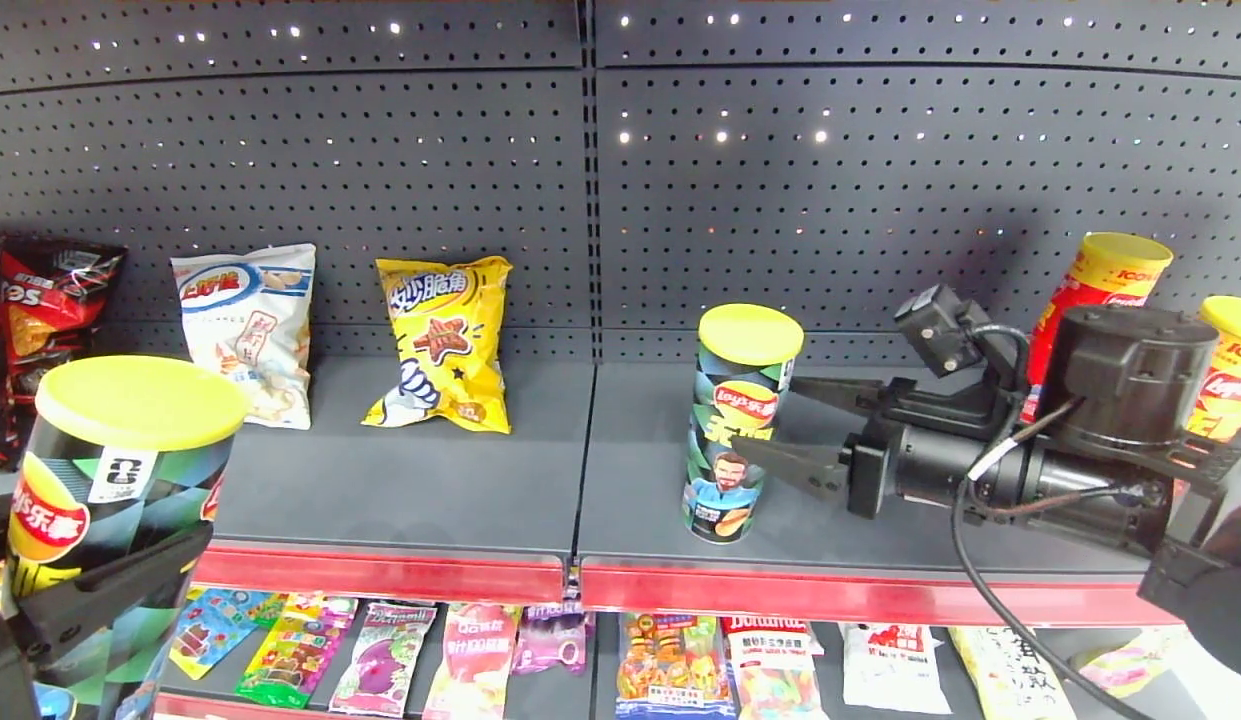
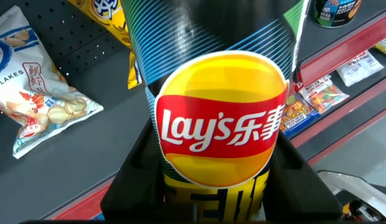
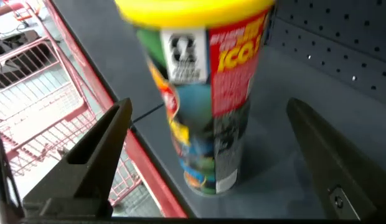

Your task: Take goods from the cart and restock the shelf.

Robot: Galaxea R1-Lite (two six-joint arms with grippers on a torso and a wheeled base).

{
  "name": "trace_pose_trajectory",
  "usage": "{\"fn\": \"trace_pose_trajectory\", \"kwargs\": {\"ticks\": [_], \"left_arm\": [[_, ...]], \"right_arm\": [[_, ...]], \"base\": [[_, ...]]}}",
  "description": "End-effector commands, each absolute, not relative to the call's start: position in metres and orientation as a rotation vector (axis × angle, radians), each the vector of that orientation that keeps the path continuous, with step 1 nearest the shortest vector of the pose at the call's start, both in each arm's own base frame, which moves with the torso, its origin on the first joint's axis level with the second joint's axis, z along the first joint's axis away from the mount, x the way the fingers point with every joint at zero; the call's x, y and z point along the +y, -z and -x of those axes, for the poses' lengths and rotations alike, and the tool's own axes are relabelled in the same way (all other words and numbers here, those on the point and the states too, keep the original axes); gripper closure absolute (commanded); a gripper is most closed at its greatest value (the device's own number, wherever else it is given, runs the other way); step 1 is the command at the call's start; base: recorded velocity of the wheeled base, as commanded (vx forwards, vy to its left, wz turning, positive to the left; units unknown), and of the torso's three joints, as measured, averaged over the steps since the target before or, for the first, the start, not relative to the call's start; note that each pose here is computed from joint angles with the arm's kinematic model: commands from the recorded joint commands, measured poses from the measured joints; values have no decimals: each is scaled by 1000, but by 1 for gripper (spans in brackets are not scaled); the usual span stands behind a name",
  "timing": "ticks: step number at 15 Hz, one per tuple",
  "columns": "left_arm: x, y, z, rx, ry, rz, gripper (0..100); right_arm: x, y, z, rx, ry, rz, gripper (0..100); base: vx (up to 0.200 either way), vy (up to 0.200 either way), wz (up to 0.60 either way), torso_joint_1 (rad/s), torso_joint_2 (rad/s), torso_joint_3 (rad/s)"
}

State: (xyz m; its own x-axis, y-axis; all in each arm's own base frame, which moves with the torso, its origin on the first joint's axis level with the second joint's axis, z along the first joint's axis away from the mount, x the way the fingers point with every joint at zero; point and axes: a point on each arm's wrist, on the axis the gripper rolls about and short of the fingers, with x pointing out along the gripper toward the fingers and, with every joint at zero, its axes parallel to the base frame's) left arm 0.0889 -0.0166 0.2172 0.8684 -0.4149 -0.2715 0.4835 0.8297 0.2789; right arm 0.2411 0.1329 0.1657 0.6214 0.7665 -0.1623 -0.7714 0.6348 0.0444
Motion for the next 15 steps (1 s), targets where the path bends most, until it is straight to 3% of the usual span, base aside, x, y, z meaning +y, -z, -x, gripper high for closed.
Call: {"fn": "trace_pose_trajectory", "kwargs": {"ticks": [1,12,15], "left_arm": [[-17,-217,-89,205,481,-349,100],[-19,-219,-89,192,500,-350,100],[-19,-231,-89,152,492,-349,100]], "right_arm": [[126,-167,-228,168,-885,31,0],[86,-167,-152,127,-857,39,0],[60,-158,-127,104,-764,94,0]], "base": [[0,0,0,0,0,0],[0,0,0,0,0,0],[0,0,0,0,0,0]]}}
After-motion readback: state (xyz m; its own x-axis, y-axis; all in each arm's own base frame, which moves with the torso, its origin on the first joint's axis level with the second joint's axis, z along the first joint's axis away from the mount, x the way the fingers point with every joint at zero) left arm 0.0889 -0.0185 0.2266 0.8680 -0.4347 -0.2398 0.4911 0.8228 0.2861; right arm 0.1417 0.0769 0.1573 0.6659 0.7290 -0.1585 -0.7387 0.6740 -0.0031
